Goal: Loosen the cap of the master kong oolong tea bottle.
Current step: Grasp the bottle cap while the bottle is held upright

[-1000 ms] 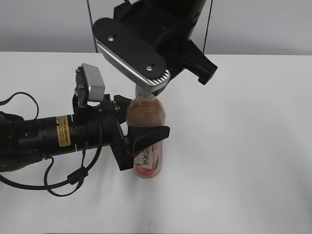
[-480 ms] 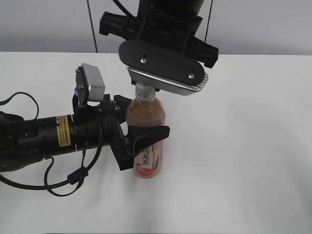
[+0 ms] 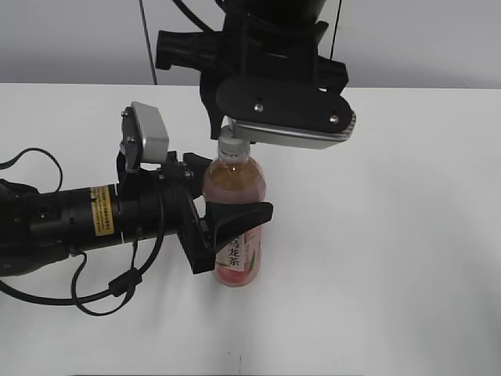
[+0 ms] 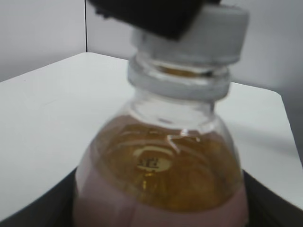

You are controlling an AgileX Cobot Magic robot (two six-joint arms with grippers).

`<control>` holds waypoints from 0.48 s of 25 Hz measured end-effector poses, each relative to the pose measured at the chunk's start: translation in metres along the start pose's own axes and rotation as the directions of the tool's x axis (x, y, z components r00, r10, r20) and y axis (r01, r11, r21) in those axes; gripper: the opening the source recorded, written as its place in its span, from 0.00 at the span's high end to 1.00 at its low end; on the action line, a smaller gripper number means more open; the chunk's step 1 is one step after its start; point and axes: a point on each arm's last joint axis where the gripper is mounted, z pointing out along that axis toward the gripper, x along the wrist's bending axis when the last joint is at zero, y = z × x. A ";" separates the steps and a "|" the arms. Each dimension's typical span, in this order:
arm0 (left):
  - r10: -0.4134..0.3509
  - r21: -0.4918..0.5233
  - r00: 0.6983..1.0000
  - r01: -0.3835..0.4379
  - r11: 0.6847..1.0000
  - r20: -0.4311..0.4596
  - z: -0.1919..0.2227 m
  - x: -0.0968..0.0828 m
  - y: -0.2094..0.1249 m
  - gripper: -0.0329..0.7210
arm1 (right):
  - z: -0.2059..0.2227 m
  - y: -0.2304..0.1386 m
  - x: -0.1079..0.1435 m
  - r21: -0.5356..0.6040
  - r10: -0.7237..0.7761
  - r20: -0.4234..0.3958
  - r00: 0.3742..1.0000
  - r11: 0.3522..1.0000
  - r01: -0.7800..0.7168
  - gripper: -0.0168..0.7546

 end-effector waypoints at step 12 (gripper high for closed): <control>-0.001 0.001 1.000 0.001 1.000 0.003 0.000 -0.001 0.000 0.35 | -0.003 0.000 -0.001 -0.004 -0.015 -0.002 1.000 1.000 0.015 0.61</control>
